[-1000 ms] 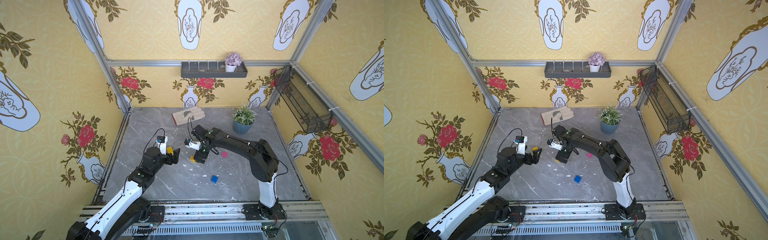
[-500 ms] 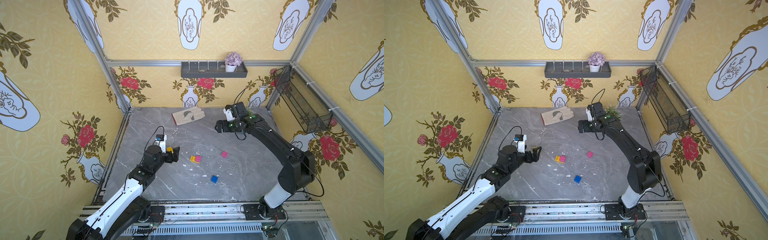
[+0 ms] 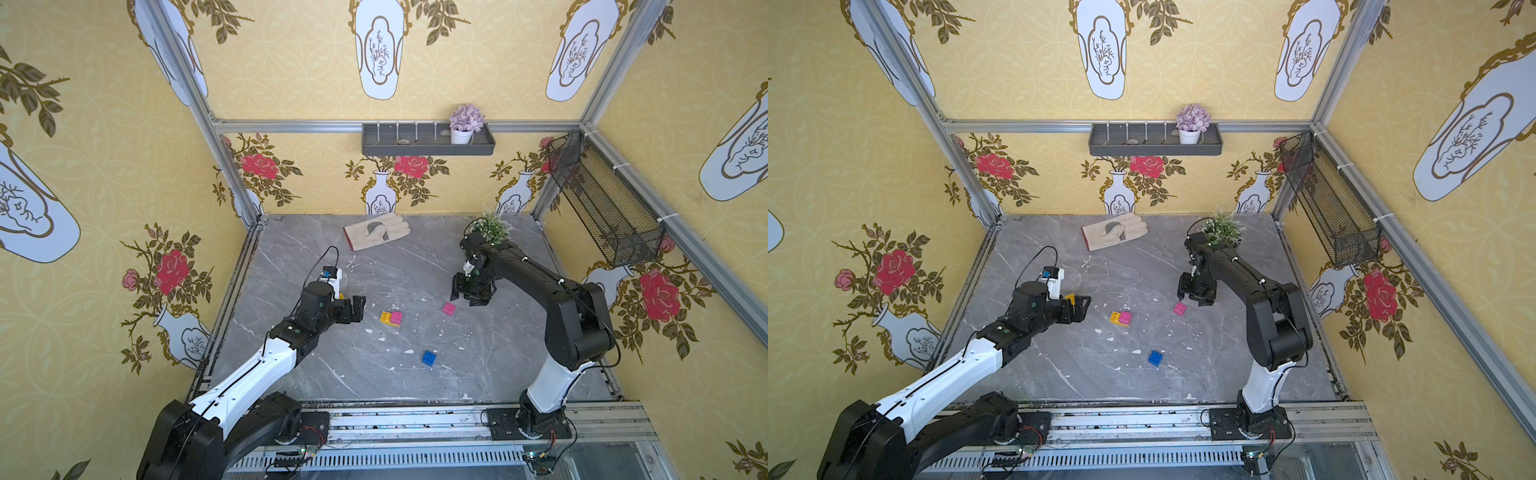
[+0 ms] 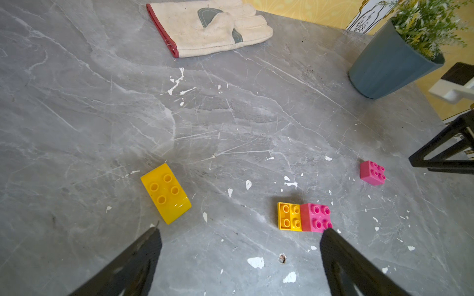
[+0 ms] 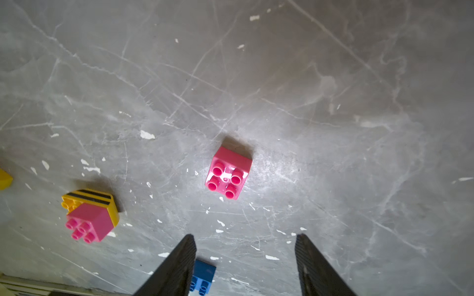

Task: Assemble the letter s with lego
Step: Pick up the lego brick from the center of the board.

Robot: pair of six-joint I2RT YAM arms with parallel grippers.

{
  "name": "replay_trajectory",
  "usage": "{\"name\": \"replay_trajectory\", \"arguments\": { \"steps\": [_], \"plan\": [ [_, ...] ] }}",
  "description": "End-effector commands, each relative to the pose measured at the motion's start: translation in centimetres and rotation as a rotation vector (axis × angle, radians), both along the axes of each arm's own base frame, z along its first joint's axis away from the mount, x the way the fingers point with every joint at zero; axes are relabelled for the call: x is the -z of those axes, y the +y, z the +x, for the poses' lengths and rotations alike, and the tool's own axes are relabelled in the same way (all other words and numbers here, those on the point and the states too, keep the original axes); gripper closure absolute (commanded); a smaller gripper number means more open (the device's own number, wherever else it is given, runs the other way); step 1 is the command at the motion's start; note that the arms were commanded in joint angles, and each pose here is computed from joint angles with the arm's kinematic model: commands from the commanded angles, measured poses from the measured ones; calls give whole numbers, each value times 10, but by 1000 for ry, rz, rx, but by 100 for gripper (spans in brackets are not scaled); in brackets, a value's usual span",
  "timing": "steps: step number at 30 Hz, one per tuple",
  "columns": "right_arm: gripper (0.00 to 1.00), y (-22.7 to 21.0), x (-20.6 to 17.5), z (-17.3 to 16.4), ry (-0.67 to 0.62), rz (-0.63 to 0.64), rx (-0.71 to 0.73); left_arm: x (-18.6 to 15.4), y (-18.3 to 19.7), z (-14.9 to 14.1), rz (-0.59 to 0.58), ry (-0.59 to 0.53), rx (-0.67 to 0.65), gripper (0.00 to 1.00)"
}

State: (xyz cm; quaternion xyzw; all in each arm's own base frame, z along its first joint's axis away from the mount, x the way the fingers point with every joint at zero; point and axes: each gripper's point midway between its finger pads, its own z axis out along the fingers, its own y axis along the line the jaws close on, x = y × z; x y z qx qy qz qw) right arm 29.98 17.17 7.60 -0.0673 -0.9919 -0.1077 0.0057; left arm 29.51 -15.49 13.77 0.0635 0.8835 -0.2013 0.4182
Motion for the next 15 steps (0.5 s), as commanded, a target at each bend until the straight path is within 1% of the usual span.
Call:
{"name": "replay_trajectory", "arguments": {
  "steps": [1, 5, 12, 15],
  "plan": [
    [37, 9, 12, -6, 75, 14, 155, -1, 1, 1, 1, -2, -6, 1],
    [36, 15, 22, -3, 78, -3, 183, -3, 4, 0, 6, -12, -17, 1],
    [36, 16, 29, 7, 72, -42, 162, -2, 7, -1, 22, -13, -21, 1],
    [38, 18, 35, 9, 80, -49, 153, -1, 8, -1, 27, -12, -25, 1]
  ]
}}
